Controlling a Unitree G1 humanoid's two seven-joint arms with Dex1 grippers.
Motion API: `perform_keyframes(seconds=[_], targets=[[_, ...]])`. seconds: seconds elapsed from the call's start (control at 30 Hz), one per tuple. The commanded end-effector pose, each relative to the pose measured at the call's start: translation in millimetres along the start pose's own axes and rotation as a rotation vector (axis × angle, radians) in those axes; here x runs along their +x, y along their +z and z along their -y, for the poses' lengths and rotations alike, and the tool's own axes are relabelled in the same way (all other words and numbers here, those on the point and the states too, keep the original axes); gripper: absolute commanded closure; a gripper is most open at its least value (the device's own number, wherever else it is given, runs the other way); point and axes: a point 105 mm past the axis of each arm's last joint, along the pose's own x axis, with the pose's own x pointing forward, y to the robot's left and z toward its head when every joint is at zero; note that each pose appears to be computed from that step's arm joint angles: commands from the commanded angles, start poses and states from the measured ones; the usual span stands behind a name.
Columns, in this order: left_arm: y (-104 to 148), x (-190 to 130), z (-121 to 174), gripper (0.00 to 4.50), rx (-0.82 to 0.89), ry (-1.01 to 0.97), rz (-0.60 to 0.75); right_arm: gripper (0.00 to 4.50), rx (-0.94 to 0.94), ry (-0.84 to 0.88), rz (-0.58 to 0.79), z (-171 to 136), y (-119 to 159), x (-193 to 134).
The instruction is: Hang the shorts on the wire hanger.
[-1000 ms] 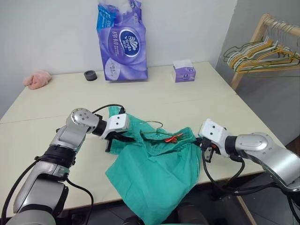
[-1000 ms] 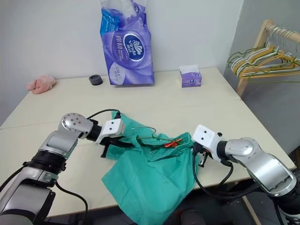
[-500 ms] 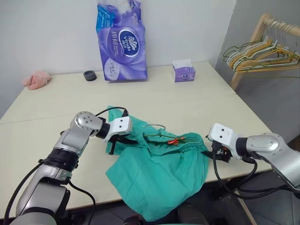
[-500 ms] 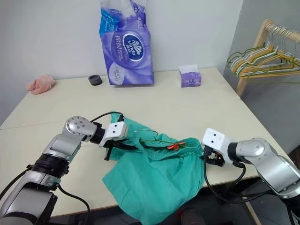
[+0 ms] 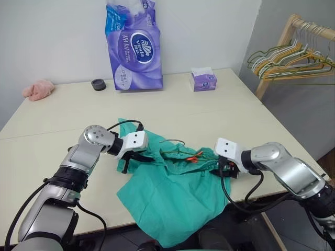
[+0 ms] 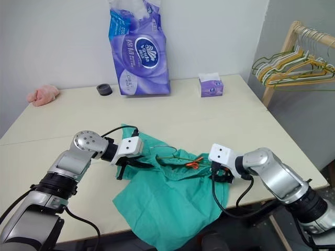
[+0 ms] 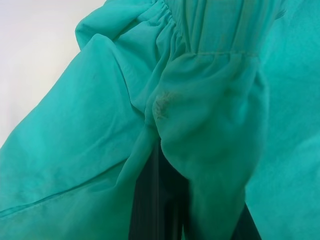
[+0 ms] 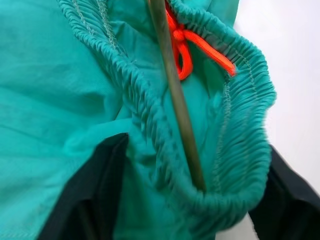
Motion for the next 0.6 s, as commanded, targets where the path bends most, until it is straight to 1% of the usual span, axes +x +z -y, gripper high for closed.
perform_keyframes(seconds=[0.03,0.2,0.27,0.3,0.33,0.43,0.6], targets=[[10.3,-5.1,-2.4,4.50,0.032,0.017,0.026,2.73,-0.053,-0.003,0.022,3.7,10.8,-2.8],[12.8,-3.6,-3.4,4.50,0.022,0.032,0.052,4.44,-0.069,0.013,0.028,0.4,12.7,-3.3],[18.0,-4.1,-4.3,4.50,-0.004,0.031,0.091,4.48,-0.071,0.014,0.028,0.2,12.0,-4.8],[20.1,-5.1,-4.1,3.98,-0.017,0.025,0.105,4.50,-0.069,0.013,0.029,0.2,11.5,-5.8],[20.9,-6.5,-4.2,3.82,-0.024,0.022,0.110,4.50,-0.068,0.015,0.028,-0.2,10.7,-6.9],[18.8,-12.9,-8.2,2.97,-0.049,0.048,0.117,4.50,-0.050,0.023,0.031,-1.5,9.0,-10.1],[8.5,-41.1,-21.8,1.50,-0.122,0.128,0.124,4.50,-0.019,0.029,0.024,-3.1,1.2,-20.7]])
